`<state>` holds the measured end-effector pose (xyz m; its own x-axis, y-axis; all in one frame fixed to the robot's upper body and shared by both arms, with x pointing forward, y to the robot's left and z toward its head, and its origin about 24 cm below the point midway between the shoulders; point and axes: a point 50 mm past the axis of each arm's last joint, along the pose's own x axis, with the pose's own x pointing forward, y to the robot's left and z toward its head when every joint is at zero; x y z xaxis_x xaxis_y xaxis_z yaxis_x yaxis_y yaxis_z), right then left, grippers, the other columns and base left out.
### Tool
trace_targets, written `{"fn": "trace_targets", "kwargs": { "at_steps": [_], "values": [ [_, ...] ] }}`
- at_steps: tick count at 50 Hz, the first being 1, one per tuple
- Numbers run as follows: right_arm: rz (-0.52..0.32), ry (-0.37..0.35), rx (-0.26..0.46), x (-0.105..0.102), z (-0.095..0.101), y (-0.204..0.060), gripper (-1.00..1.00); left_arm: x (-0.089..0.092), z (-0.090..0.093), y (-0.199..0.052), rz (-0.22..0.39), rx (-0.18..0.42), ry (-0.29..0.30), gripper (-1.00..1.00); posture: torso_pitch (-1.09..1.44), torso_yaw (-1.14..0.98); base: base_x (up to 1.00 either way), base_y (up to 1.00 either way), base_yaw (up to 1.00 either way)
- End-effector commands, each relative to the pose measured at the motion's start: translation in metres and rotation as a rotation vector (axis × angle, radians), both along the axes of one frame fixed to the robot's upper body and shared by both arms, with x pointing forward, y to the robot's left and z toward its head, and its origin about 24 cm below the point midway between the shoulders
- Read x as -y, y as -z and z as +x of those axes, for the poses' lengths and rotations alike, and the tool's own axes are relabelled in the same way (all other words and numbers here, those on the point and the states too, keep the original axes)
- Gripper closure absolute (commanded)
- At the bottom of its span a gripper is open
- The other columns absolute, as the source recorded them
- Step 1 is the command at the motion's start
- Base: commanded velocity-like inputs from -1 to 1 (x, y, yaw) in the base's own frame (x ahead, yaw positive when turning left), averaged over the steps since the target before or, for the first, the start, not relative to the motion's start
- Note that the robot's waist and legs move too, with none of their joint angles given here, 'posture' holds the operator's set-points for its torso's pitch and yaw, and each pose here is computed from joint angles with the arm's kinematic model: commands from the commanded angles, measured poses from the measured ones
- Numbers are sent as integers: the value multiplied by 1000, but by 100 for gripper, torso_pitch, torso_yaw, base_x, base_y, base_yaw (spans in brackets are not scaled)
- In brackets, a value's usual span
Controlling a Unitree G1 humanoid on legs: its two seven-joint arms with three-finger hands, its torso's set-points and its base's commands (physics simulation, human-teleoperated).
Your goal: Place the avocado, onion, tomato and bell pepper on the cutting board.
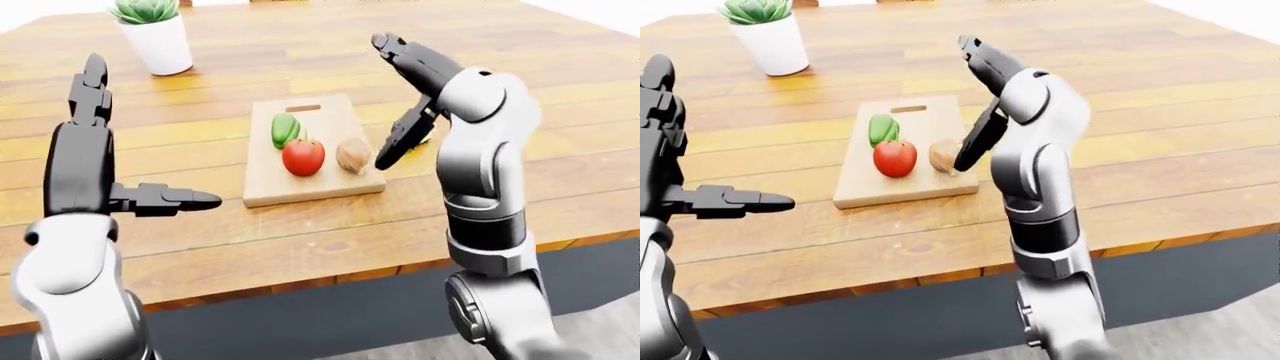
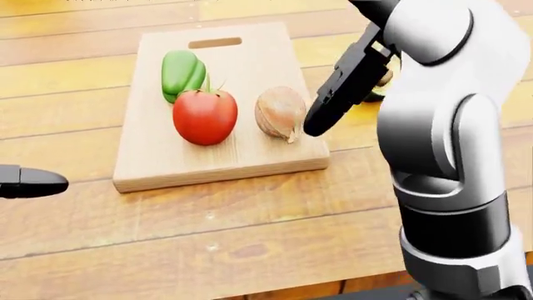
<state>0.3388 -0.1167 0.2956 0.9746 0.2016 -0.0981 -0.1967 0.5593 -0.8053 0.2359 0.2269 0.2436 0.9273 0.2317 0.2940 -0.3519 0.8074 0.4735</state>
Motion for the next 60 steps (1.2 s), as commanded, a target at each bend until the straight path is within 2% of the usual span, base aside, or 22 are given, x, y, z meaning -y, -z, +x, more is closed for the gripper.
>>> {"fn": "trace_targets", "kwargs": {
  "at_steps": [1, 8, 10, 19, 23, 32, 41, 60],
  "values": [
    [-27, 29, 88, 8, -1, -24, -100, 2, -4, -12, 30, 74, -2, -100, 0, 0, 0, 0, 0],
    [-26, 96, 112, 30, 21, -38, -100, 2, -4, -14, 33, 75, -2, -100, 0, 0, 0, 0, 0],
    [-33, 108, 111, 35, 32, -40, -100, 2, -4, -16, 32, 78, 0, -100, 0, 0, 0, 0, 0],
    [-62, 114, 74, 36, 74, -39, -100, 1, -7, -15, 32, 78, -2, -100, 0, 0, 0, 0, 0],
    [-78, 122, 55, 36, 83, -35, -100, 1, -10, -14, 29, 78, -3, -100, 0, 0, 0, 0, 0],
    [-76, 161, 4, 41, 91, -7, -100, -1, -14, -16, 29, 81, -12, -100, 0, 0, 0, 0, 0],
    [-100, 166, -33, 36, 94, 12, -100, -2, -15, -15, 29, 80, -17, -100, 0, 0, 0, 0, 0],
    [-137, 231, -80, 41, 95, 43, -100, -3, -16, -17, 31, 81, -19, -100, 0, 0, 0, 0, 0]
  ]
}}
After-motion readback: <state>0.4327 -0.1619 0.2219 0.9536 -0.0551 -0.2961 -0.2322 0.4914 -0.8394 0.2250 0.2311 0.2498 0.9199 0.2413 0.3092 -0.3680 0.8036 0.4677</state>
